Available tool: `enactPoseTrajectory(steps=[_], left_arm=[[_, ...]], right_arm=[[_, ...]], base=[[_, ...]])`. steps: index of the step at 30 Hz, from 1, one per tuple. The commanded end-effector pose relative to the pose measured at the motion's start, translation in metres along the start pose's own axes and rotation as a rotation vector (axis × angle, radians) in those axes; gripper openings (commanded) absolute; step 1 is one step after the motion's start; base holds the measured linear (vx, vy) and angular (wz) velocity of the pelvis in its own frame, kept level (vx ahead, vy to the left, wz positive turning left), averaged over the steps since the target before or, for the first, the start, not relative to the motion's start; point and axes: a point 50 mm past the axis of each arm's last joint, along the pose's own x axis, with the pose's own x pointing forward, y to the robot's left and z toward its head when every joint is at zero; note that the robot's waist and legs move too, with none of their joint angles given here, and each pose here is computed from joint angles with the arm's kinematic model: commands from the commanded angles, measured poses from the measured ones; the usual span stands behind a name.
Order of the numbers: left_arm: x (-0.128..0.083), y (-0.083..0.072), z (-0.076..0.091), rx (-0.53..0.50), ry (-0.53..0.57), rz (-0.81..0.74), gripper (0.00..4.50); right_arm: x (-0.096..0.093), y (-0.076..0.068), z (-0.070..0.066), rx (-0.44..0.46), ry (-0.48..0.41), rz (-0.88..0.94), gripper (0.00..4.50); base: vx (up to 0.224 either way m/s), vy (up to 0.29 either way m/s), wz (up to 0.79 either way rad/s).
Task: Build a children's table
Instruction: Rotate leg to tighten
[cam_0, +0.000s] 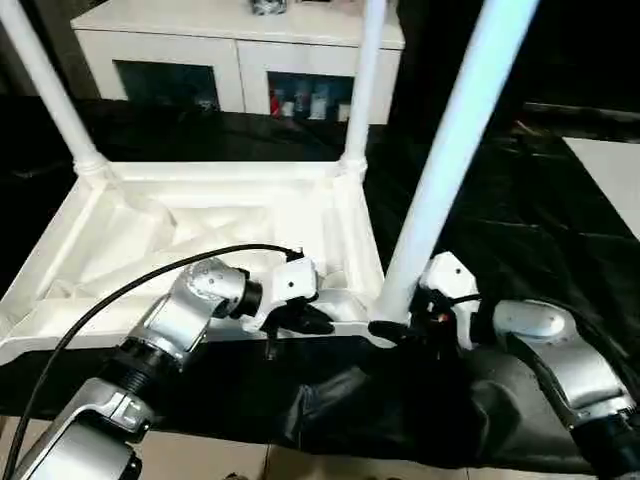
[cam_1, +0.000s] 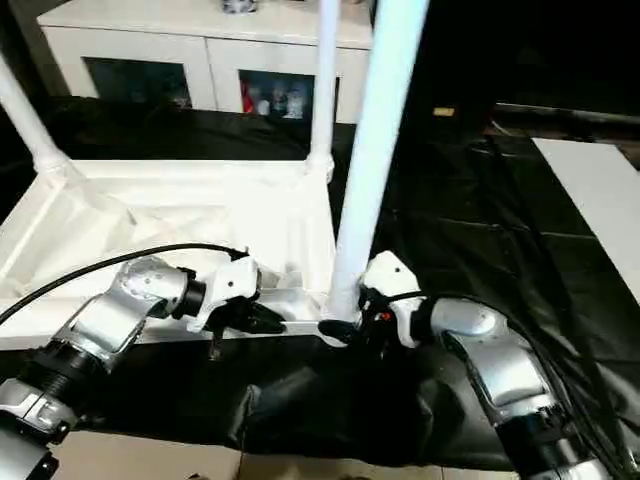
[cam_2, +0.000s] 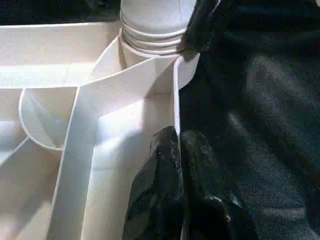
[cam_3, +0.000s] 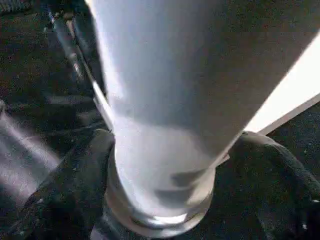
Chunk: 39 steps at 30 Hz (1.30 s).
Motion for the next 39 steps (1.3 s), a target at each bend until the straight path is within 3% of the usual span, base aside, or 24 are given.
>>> enactPoseTrajectory(steps=[1, 8, 10, 16, 21, 24, 26, 30, 33, 35, 36, 37, 39], left_arm=[[0.008, -0.008, -0.001, 0.008, 0.024, -0.059, 0.00], [0.006, -0.009, -0.002, 0.000, 0.029, -0.062, 0.00], [0.006, -0.009, -0.002, -0.002, 0.031, -0.066, 0.00], [0.007, -0.008, -0.005, -0.024, 0.038, -0.050, 0.00], [0.016, 0.007, -0.008, -0.087, 0.044, 0.133, 0.00], [0.035, 0.026, 0.000, -0.181, 0.037, 0.371, 0.00], [0.041, 0.031, 0.003, -0.227, 0.031, 0.448, 0.00], [0.062, 0.043, 0.021, -0.335, -0.028, 0.664, 0.00], [0.066, 0.045, 0.024, -0.312, -0.024, 0.697, 0.00], [0.066, 0.047, 0.027, -0.278, -0.031, 0.707, 0.00], [0.066, 0.048, 0.028, -0.270, -0.034, 0.710, 0.00], [0.066, 0.048, 0.028, -0.267, -0.034, 0.708, 0.00], [0.060, 0.048, 0.028, -0.206, -0.042, 0.684, 0.00]], right_arm=[[0.002, -0.002, 0.002, -0.024, 0.020, 0.010, 3.61], [0.003, -0.004, 0.003, 0.002, -0.011, 0.000, 3.15], [0.004, -0.004, 0.003, 0.019, -0.030, -0.002, 2.83], [0.011, -0.001, 0.000, 0.095, -0.068, -0.043, 2.66], [0.029, -0.009, -0.013, 0.194, -0.027, -0.259, 2.65], [0.055, -0.022, -0.016, 0.376, 0.013, -0.580, 2.64], [0.063, -0.022, -0.016, 0.416, 0.031, -0.638, 2.64], [0.096, -0.019, -0.001, 0.528, 0.024, -0.758, 2.64], [0.108, -0.017, 0.010, 0.518, 0.000, -0.749, 2.64], [0.111, -0.019, 0.019, 0.496, -0.040, -0.759, 2.64], [0.110, -0.020, 0.021, 0.490, -0.054, -0.767, 2.99], [0.110, -0.020, 0.021, 0.490, -0.060, -0.768, 2.99], [0.099, -0.027, 0.029, 0.471, -0.151, -0.783, 3.36]], base=[[0.000, 0.000, 0.00], [0.000, 0.000, 0.00], [0.000, 0.000, 0.00], [0.000, 0.000, 0.00], [0.000, 0.000, 0.00], [0.000, 0.000, 0.00], [0.000, 0.000, 0.00], [0.000, 0.000, 0.00], [0.000, 0.000, 0.00], [0.000, 0.000, 0.00], [0.000, 0.000, 0.00], [0.000, 0.000, 0.00], [0.000, 0.000, 0.00]])
